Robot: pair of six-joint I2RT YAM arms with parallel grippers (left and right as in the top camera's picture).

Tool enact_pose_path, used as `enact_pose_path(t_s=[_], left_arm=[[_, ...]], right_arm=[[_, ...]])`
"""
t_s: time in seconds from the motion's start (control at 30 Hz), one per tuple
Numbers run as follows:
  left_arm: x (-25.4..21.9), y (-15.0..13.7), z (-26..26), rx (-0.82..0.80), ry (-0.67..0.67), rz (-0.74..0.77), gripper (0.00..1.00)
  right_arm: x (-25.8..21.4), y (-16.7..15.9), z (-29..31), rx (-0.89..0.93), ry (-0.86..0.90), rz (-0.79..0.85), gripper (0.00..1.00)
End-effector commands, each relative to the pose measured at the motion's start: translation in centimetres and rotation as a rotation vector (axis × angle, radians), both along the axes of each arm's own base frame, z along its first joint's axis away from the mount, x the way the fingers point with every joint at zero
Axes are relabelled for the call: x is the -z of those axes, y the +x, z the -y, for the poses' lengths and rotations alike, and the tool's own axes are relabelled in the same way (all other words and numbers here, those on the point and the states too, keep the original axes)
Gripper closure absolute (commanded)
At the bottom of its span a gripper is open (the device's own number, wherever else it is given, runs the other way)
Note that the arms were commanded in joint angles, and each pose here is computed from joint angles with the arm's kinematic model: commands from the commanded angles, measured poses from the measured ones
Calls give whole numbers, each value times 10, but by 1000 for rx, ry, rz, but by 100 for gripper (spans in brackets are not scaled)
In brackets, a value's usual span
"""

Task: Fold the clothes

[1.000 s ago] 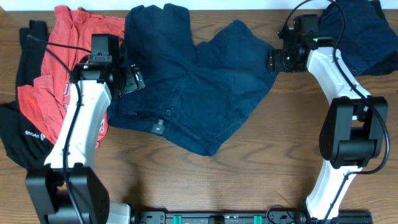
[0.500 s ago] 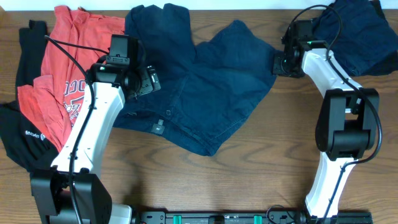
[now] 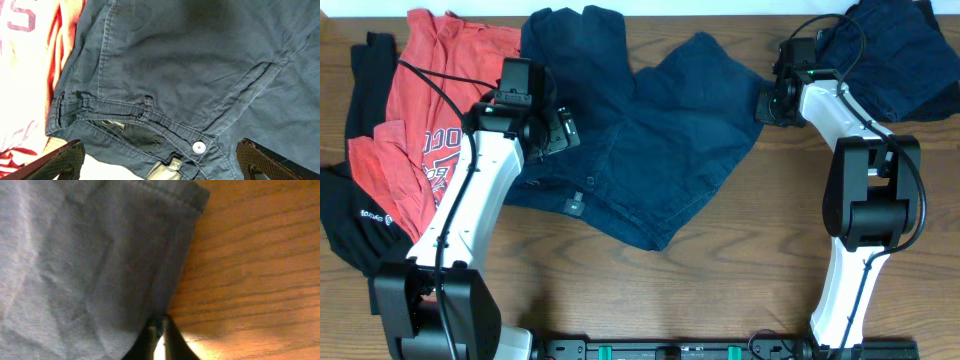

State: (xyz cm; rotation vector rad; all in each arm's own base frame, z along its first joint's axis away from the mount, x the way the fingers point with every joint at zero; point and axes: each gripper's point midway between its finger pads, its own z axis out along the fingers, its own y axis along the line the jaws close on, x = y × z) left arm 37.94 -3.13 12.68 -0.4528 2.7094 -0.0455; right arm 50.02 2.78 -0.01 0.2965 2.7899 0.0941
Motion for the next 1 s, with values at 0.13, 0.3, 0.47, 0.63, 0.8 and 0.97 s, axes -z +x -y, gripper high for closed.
enact_pose_path(t_s=[0.13,0.3,0.47,0.63,0.8,0.97], left_arm=[[17,-11,10,9,-52,-58,2],[18,-14,12,22,-51,-71,2],[18,-15,19,56,-44,-70,2],[19,-18,26,81,-40,-78,2],[19,-19,32,99,-40,-80,2],[23,-34,43,167,-27,-134,2]], right_arm=[[13,-20,15,52,-33,-93,99],[-27,-48,30,82,-35,-150,99],[-76,-95,52,103,-78,-235,99],[-113,-139,89,175,-181,-309,99],[-126,-130,82,159,-83,-232,99],[-126,-107,54,69,7,-148,82]])
